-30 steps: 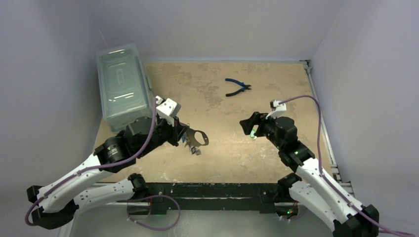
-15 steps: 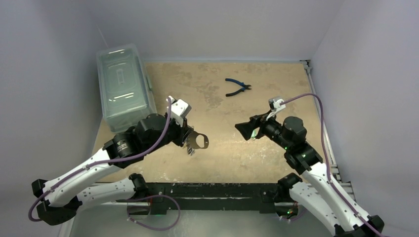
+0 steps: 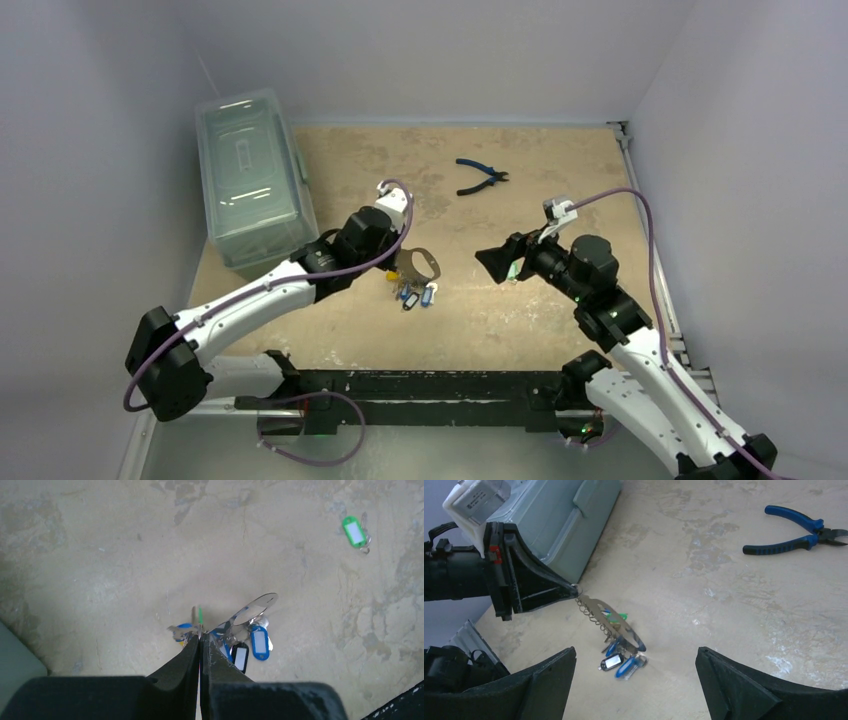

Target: Remove the keys from the keyring

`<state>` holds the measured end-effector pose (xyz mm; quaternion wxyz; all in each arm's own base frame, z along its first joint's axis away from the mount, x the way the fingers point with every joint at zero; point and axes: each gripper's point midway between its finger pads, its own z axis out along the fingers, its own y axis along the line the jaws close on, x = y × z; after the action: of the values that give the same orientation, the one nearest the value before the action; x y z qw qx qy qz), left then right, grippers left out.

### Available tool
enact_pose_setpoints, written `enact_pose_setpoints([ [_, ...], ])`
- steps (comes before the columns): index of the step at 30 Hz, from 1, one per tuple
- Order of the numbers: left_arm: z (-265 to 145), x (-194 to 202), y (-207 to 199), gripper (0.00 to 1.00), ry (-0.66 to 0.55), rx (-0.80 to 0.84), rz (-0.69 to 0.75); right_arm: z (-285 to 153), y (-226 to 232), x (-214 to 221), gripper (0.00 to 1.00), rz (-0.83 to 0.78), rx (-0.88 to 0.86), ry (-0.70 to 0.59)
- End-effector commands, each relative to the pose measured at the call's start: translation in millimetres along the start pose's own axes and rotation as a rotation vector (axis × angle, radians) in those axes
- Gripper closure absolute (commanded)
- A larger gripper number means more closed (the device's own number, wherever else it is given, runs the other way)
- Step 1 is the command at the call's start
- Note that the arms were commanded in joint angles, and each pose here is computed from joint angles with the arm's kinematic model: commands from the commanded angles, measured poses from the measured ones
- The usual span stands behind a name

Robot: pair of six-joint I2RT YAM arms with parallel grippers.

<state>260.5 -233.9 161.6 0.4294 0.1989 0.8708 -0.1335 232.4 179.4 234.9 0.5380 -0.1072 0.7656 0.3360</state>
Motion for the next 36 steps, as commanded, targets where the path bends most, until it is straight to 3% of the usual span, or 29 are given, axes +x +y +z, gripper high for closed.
enact_pose_setpoints([
  [1, 12, -50, -21, 1.00, -0.171, 0.108, -0.033, -4, 2, -12, 0.05, -0.001, 0.009, -0.040],
  [3, 19, -48, -24, 0.97, -0.155, 0.123, -0.043, -3, 1, -10, 0.05, 0.003, 0.011, -0.034],
  [9, 23, -46, -23, 0.52, -0.153, 0.134, -0.071, -2, 0, -8, 0.03, 0.007, 0.012, -0.031],
  [12, 15, -52, -21, 0.35, -0.167, 0.133, -0.076, -2, 1, -9, 0.02, 0.004, 0.011, -0.030],
  [14, 6, -57, -20, 0.30, -0.178, 0.137, -0.080, -4, 2, -11, 0.02, 0.001, 0.006, -0.034],
  [15, -3, -62, -20, 0.19, -0.196, 0.148, -0.085, -5, 2, -12, 0.01, 0.000, 0.008, -0.038],
  [16, -11, -66, -20, 0.15, -0.212, 0.159, -0.091, -8, 3, -13, 0.01, -0.001, 0.010, -0.045],
  [20, -50, -83, -13, 0.07, -0.288, 0.156, -0.160, -17, 3, -21, 0.01, 0.000, 0.029, -0.075],
  [26, -130, -103, 38, 0.02, -0.461, -0.020, -0.292, -37, 2, -37, 0.01, 0.005, 0.062, -0.161],
  [30, -164, -93, 74, 0.01, -0.490, -0.174, -0.350, -52, -2, -46, 0.01, 0.037, 0.099, -0.236],
  [36, -181, -72, 105, 0.01, -0.488, -0.324, -0.404, -67, -10, -56, 0.01, 0.068, 0.158, -0.311],
])
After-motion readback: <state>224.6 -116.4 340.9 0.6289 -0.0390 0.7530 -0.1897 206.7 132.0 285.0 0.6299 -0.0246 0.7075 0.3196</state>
